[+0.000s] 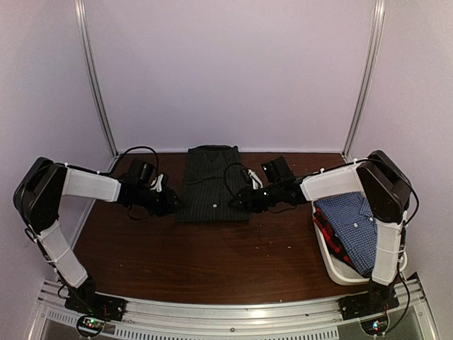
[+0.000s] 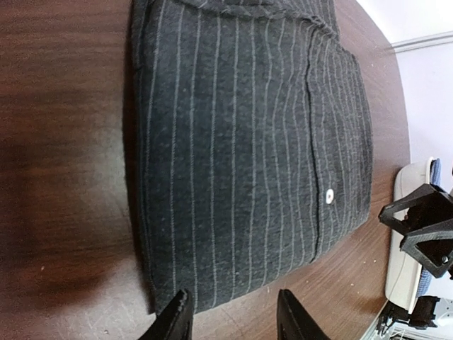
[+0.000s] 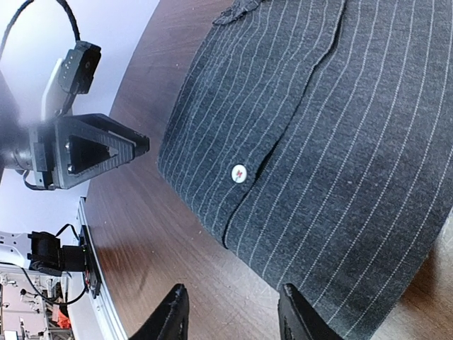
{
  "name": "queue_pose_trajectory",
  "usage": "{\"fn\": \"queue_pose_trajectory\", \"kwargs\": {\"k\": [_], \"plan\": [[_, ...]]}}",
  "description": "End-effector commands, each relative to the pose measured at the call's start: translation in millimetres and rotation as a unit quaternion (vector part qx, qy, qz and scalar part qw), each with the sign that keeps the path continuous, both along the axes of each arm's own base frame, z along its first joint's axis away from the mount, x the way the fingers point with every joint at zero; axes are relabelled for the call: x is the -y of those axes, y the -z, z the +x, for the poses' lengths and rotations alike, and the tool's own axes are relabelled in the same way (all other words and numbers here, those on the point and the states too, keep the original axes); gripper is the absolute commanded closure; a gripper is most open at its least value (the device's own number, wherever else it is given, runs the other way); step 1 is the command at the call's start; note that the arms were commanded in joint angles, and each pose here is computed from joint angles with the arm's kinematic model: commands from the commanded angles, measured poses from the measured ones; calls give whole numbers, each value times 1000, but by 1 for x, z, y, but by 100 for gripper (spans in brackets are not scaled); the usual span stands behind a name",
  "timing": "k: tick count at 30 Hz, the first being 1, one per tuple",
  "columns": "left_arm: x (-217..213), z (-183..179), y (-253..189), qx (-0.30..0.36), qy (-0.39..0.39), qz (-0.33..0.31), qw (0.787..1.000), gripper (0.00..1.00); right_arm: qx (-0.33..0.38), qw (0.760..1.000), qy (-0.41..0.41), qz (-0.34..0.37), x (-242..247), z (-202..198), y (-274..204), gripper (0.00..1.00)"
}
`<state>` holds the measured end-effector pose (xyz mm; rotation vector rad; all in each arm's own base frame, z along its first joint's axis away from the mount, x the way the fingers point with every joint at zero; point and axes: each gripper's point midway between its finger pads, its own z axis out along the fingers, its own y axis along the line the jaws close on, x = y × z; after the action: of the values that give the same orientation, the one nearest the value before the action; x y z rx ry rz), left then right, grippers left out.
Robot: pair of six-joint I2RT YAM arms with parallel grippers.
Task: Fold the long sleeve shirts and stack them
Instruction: Move the 2/3-rectangle-folded shirt to the center of the board.
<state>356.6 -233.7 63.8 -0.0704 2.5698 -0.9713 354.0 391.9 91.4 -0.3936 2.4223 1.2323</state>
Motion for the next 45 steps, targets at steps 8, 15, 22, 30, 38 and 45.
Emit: {"fn": "queue_pose_trajectory", "kwargs": {"k": [8,15,22,30,38,45], "plan": [[-13,-9,11,14,-20,8,1000,59,-19,999,26,-23,20,-14,44,56],[-21,-19,19,6,-24,25,999,59,-16,998,47,-36,32,-18,46,56],[-24,-24,23,4,-22,31,999,61,-7,996,75,-51,50,-24,44,57],[-23,-25,29,-2,-21,28,999,63,-13,993,103,-59,60,-22,52,66],[-20,-27,33,-6,-18,27,999,64,-15,992,117,-54,60,-15,55,68],[-13,-28,39,-13,-13,28,999,66,-19,992,116,-55,58,-12,61,70]]}}
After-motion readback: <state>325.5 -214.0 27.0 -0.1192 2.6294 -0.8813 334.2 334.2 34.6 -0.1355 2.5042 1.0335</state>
